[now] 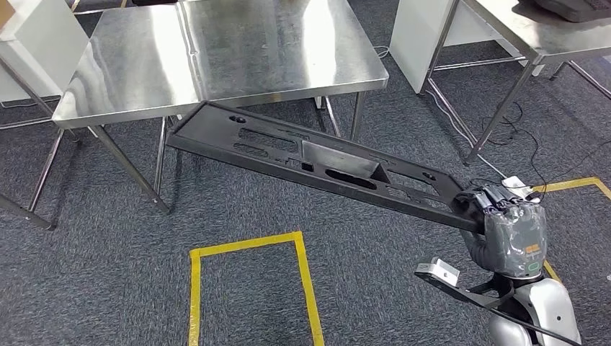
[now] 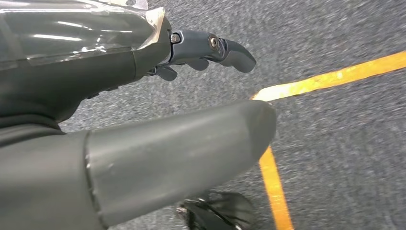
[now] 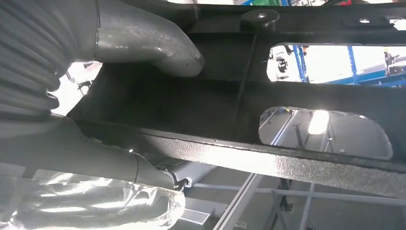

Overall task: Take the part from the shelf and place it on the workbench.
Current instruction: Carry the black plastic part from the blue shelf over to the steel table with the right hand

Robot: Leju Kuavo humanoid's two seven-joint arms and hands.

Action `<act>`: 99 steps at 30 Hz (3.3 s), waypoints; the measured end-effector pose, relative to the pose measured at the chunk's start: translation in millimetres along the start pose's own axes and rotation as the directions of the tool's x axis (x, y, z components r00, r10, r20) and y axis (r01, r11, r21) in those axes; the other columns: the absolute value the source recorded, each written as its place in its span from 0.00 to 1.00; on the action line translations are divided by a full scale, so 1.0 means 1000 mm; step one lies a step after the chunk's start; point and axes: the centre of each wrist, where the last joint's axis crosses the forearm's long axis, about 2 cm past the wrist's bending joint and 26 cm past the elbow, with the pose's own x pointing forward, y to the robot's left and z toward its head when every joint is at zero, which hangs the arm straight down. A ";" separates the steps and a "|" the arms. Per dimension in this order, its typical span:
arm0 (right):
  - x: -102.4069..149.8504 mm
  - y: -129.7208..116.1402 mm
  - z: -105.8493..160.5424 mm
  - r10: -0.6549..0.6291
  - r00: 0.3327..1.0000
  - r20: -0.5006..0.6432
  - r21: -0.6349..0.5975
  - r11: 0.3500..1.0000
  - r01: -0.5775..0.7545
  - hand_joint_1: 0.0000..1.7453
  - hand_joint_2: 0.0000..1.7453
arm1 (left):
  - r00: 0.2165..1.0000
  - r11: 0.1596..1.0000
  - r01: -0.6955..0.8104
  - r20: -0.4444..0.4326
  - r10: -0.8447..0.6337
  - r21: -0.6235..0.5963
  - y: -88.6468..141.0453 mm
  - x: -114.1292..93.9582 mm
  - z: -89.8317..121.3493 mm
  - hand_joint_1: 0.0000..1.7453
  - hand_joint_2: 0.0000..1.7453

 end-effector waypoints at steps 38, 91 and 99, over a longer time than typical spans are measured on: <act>0.011 0.004 -0.015 0.030 1.000 0.006 -0.021 0.999 -0.030 1.00 1.00 | 1.000 1.000 0.006 -0.018 -0.006 0.004 -0.001 0.001 0.000 0.00 0.00; 0.018 0.001 -0.008 0.072 0.997 -0.004 0.005 0.997 -0.071 1.00 1.00 | 0.999 1.000 0.015 -0.036 -0.015 0.006 -0.002 -0.001 0.001 0.00 0.00; 0.019 0.000 -0.009 0.082 0.997 -0.002 0.004 0.997 -0.082 1.00 1.00 | 0.999 1.000 0.016 -0.035 -0.016 0.007 -0.001 0.000 0.001 0.00 0.00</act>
